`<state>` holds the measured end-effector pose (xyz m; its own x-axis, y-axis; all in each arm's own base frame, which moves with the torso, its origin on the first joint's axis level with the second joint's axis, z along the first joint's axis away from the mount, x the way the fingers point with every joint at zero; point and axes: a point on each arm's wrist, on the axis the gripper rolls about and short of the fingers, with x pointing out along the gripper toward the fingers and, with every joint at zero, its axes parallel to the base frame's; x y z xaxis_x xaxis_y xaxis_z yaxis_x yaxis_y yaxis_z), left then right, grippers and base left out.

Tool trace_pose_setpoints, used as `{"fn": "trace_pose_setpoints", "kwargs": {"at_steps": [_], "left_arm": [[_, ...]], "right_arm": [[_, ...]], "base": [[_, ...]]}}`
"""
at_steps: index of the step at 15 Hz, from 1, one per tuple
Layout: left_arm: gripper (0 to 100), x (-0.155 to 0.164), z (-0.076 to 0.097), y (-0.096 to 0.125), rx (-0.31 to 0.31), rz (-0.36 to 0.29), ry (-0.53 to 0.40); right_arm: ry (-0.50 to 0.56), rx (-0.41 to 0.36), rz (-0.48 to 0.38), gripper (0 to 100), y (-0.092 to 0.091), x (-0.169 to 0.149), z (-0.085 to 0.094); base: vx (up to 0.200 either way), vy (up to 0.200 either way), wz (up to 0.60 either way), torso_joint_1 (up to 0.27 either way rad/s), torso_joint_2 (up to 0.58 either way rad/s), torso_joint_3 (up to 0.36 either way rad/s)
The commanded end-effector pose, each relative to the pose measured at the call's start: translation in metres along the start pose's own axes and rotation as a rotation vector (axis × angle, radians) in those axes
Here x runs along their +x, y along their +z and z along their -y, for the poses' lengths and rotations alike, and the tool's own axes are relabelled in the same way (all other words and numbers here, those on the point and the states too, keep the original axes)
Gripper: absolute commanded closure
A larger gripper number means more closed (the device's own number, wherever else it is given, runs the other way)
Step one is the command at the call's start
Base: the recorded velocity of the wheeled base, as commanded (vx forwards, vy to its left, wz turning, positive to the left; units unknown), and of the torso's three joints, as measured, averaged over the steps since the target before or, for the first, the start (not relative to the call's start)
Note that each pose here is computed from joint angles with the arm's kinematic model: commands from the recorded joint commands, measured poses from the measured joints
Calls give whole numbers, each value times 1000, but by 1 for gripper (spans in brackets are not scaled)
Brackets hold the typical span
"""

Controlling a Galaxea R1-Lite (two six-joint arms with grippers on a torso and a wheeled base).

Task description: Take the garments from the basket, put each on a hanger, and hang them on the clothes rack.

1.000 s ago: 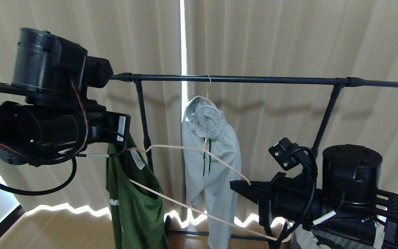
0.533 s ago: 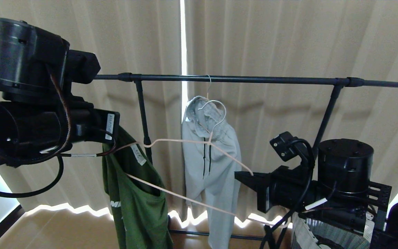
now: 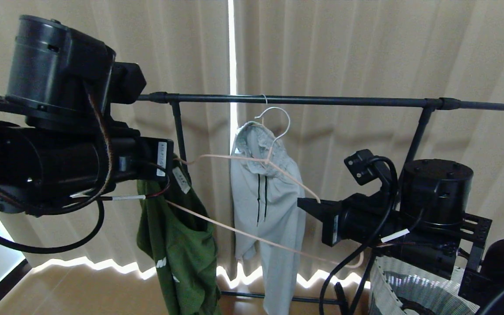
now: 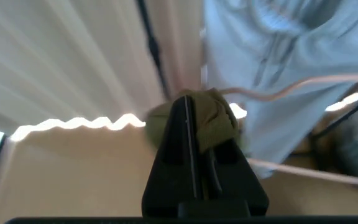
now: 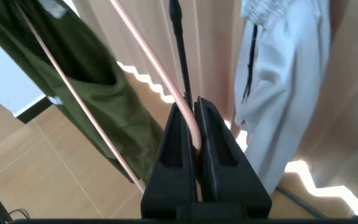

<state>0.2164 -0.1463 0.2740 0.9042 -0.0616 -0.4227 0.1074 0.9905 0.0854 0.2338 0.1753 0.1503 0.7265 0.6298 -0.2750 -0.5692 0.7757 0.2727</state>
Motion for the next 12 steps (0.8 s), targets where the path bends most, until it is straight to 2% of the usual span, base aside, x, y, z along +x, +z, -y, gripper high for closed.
{"fn": "trace_pose_setpoints", "kwargs": {"at_steps": [1, 2, 5, 10, 11, 12], "left_arm": [[100, 9, 10, 2, 1, -7, -10], [100, 9, 10, 2, 0, -6, -12], [100, 10, 22, 10, -93, 17, -43], [100, 5, 28, 16, -114, 70, -100], [100, 0, 35, 19, -115, 94, -185], [100, -12, 37, 20, -85, 98, -290]], "right_arm": [[16, -4, -5, 100, -1, 3, -5], [22, -6, -6, 100, -2, 3, -6], [64, -19, -12, 100, -4, 5, -19], [79, -23, -14, 100, -4, 11, -24], [82, -23, -5, 100, -2, 12, -25], [89, -25, 3, 100, 0, 12, -27]], "base": [[0, 0, 0, 0, 0, 0], [0, 0, 0, 0, 0, 0], [0, 0, 0, 0, 0, 0], [0, 0, 0, 0, 0, 0], [0, 0, 0, 0, 0, 0], [0, 0, 0, 0, 0, 0]]}}
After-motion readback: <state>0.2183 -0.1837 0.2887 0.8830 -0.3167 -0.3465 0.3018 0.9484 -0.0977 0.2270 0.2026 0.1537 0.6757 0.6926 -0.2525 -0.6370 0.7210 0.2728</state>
